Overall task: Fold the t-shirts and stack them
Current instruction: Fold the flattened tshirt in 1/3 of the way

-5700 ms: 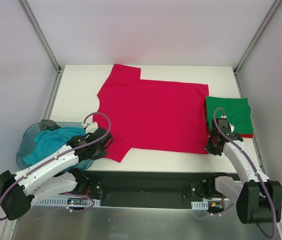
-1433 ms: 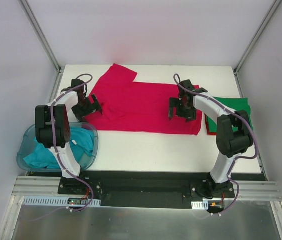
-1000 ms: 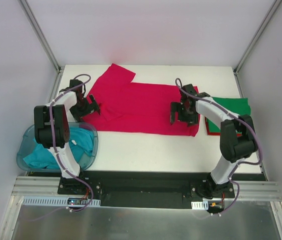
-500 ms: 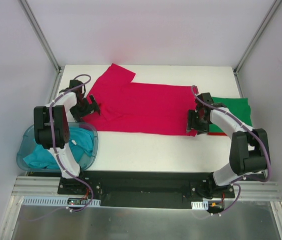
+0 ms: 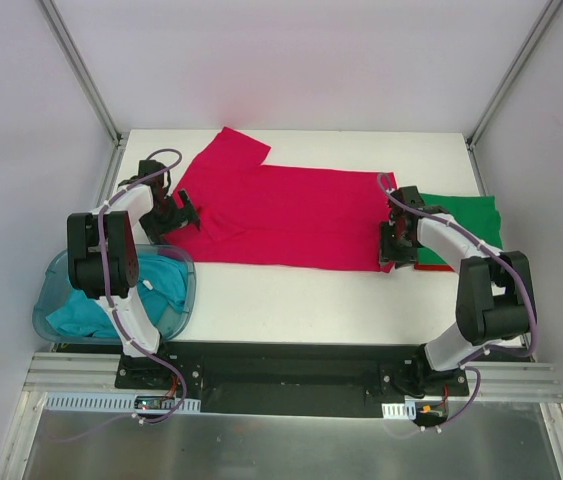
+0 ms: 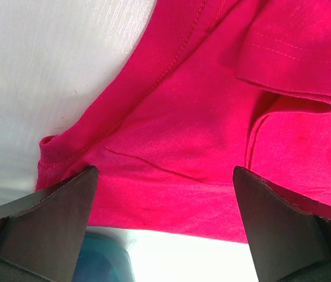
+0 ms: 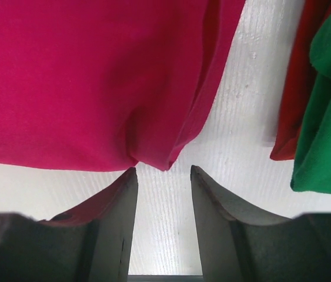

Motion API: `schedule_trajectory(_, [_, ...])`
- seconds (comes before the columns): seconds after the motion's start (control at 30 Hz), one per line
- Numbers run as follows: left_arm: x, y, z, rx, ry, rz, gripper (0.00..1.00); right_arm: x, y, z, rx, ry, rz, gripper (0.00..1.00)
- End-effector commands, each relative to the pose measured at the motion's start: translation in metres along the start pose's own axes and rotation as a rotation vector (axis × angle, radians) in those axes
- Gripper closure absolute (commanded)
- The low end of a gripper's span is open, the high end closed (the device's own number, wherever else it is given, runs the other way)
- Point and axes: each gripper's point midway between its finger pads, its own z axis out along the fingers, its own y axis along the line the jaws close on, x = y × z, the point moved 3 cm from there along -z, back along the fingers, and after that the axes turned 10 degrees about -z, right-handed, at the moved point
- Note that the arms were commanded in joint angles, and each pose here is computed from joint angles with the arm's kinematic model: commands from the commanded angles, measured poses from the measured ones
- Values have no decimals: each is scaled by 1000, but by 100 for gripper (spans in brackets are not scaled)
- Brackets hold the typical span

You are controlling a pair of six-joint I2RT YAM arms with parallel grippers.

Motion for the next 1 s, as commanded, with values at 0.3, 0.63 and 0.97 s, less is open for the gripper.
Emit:
schedule_trajectory(0.3, [-2,11,-5,-30,-23,12,1,-19,-2,8,-12,3,-46,67])
schedule_trajectory(0.63, [-4,14,-5,-44,-32,6,1,-8,-24,9,105,83,-13,99])
schedule_trajectory(0.97, [-6,20,-5,-65,-43,0,1,2,-49,-8,202,150,-20,95])
